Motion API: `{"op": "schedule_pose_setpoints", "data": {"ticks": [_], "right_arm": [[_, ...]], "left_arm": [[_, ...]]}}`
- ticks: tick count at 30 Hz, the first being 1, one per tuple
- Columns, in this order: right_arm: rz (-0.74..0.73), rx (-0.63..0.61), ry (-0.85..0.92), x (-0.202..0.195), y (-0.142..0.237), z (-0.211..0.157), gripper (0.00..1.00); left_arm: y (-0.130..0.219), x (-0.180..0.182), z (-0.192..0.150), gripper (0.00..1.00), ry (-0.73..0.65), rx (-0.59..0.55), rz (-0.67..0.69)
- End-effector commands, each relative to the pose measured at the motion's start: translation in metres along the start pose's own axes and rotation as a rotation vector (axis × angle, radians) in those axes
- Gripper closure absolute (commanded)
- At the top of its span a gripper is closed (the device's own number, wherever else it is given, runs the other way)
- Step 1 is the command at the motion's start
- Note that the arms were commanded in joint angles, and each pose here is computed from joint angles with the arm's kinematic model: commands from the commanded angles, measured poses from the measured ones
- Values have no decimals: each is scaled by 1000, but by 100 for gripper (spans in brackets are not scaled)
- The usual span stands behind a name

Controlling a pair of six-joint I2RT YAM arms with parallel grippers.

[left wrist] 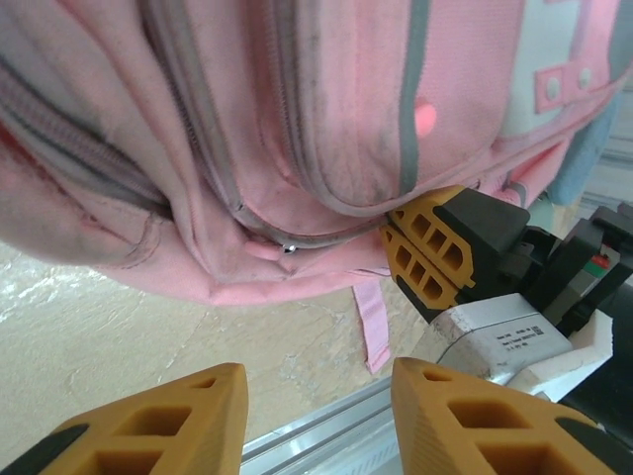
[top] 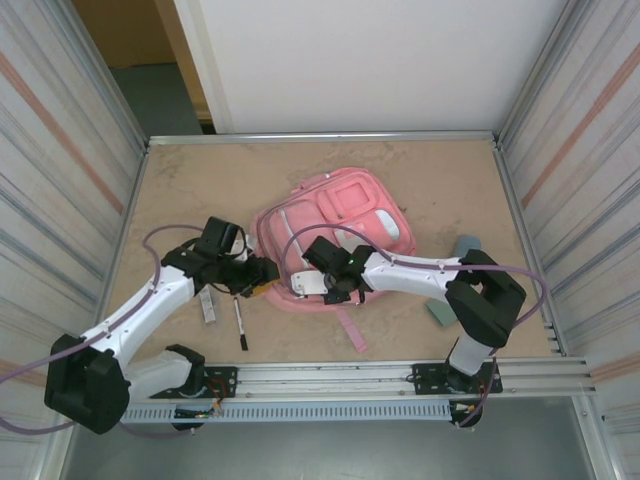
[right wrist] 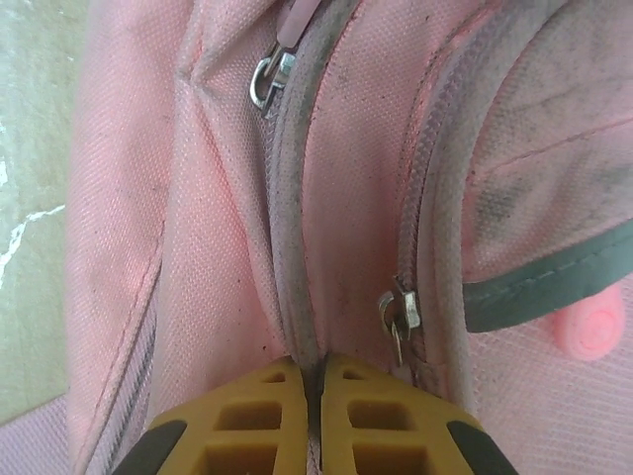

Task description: Pack books, pencil case, and school supplies into a backpack

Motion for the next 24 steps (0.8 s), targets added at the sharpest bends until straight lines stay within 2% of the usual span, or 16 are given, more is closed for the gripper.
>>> {"op": "schedule_pose_setpoints", "data": {"ticks": [1,5,8,14,17,24], "right_arm": [[-74,-58,16,-14,30,6,99],[-124,-179,-13,-31,61,14,100],[-140,-240,-56,-40,78,13,100],[-137,-305,-110,-45,85,8,100],[-133,-319,-119,-44,83,9,100],[-114,-329,-129,-44,79,10,100]], "left_arm": [[19,-28,17,57,-232,-114,-65],[24,-46,33,59,-372,-210,-120],[22,-57,38,62,-471,-240,-156],[9,-73,32,65,-663,-214,-142],[0,-72,28,69,-708,-194,-106],[-15,-59,18,75,-708,-121,-78]]}}
Point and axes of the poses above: each hand's point on the last joint's axis, 136 mm out from that joint toward the fingers, its own y axis back along the fingers, its own x axis along the line the jaws close on, z = x × y, the point moved 2 cm from there along y, back along the fingers, and after that the axes turned 4 degrees about -y, right-handed, at the moved point
